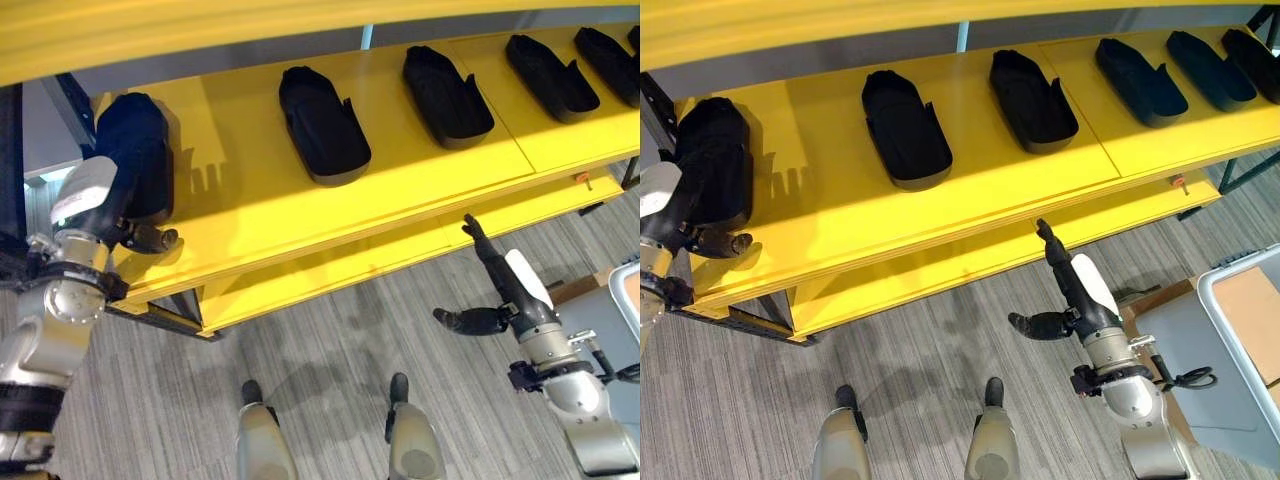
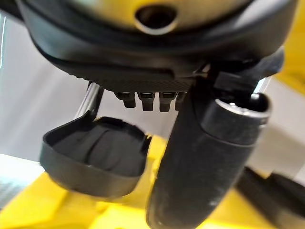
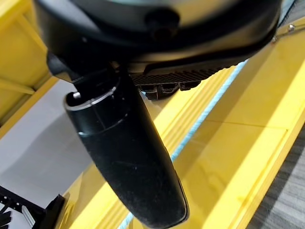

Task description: Move parts from the plastic box to the shelf.

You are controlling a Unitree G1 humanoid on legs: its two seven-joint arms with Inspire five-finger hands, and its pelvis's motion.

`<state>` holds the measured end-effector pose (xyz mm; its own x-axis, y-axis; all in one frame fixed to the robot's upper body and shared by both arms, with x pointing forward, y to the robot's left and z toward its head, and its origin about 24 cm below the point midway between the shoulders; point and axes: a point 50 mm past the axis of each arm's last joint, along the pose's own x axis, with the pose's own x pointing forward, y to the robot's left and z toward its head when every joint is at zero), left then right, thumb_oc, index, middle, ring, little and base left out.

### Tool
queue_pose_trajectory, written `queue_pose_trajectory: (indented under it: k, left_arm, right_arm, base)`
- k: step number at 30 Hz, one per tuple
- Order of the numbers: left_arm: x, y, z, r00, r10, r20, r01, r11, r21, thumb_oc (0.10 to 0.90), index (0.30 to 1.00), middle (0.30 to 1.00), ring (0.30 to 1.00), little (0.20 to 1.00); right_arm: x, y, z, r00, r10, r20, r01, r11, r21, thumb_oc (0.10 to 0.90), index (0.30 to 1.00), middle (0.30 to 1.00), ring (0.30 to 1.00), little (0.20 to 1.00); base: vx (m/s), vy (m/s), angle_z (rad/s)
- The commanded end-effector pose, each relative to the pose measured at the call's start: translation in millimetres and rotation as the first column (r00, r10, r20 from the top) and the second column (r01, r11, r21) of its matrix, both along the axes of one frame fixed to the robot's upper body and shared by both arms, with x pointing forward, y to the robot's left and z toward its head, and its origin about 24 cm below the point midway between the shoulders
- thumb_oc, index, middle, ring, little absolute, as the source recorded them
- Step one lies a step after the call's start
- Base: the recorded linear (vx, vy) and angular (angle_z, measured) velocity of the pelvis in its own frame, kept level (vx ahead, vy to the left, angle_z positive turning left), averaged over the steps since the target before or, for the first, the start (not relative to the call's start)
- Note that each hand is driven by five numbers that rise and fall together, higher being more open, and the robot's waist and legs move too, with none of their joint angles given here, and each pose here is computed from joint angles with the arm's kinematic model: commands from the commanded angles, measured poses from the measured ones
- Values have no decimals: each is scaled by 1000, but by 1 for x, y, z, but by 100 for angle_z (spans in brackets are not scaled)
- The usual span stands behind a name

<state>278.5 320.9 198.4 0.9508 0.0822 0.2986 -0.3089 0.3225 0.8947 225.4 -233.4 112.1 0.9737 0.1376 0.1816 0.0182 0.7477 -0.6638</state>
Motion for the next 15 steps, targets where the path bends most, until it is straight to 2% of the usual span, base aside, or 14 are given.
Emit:
queue_pose_trajectory:
  k: [1,7,13,15]
  left_arm:
    - [-5,2,47,975,-26,223,16,999,45,900,1000,1000,1000,1000]
    - [-6,-5,35,976,-58,210,63,998,-16,900,1000,1000,1000,1000]
    - [-6,3,6,986,5,165,17,991,-130,900,1000,1000,1000,1000]
    - [-6,11,-11,988,64,141,-35,979,-201,900,1000,1000,1000,1000]
  right_arm:
    - [-2,0,49,970,25,243,-28,1000,8,900,1000,1000,1000,1000]
    - [-1,1,52,966,34,256,-37,999,6,900,1000,1000,1000,1000]
    - [-1,3,52,966,38,256,-41,999,7,900,1000,1000,1000,1000]
    - [-1,3,51,966,32,256,-35,999,7,900,1000,1000,1000,1000]
  base:
    - [0,0,0]
    - [0,0,0]
    - [-1,-1,-1]
    - [0,0,0]
